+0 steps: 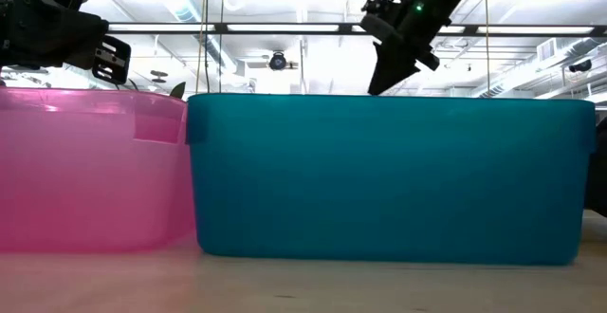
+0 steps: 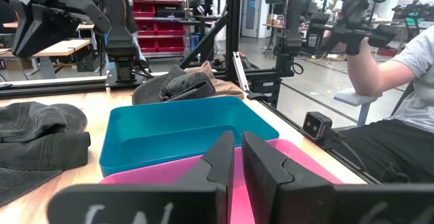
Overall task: Pick & Place hat
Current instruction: Put the top right black cap into the blue bin
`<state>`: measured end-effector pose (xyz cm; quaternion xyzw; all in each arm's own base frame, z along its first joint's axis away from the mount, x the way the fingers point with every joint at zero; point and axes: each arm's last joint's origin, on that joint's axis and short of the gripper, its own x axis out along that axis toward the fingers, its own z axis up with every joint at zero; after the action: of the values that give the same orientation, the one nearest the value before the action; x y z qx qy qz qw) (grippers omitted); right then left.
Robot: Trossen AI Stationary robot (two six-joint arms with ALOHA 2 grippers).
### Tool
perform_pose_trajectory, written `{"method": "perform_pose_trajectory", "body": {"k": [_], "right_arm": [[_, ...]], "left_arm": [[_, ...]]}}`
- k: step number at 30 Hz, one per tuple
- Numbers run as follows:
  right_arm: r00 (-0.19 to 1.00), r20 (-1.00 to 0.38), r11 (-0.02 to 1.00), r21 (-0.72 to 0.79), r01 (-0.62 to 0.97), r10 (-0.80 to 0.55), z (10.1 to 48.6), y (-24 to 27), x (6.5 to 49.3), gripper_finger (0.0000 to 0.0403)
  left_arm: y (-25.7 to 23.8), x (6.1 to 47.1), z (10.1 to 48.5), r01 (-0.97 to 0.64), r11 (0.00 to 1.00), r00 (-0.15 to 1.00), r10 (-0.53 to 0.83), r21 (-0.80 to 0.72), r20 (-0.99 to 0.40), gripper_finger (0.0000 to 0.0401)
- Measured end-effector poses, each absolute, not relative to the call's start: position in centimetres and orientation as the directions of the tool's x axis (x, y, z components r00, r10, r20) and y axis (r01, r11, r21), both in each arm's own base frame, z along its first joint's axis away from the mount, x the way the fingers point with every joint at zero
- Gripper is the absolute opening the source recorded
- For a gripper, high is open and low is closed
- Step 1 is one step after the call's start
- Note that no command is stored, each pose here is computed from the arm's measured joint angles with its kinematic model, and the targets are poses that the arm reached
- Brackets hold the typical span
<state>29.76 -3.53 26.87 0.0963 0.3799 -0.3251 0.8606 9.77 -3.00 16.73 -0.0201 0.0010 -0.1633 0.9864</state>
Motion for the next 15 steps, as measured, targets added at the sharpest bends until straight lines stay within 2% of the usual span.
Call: {"method": "perform_pose_trajectory", "body": {"k": [9,15], "right_arm": [[0.368,-0.744,0.653,-0.121,0.747,-0.558,26.3,-4.4,28.6,0.0038],[0.341,-0.744,0.639,-0.148,0.755,-0.575,26.2,-4.4,28.4,0.0038]], "left_arm": [[-3.0,9.8,16.7,0.322,0.946,0.947,-0.322,-0.04,0.005,0.0034],[-3.0,9.8,16.7,0.322,0.946,0.947,-0.322,-0.04,0.005,0.0034]]}}
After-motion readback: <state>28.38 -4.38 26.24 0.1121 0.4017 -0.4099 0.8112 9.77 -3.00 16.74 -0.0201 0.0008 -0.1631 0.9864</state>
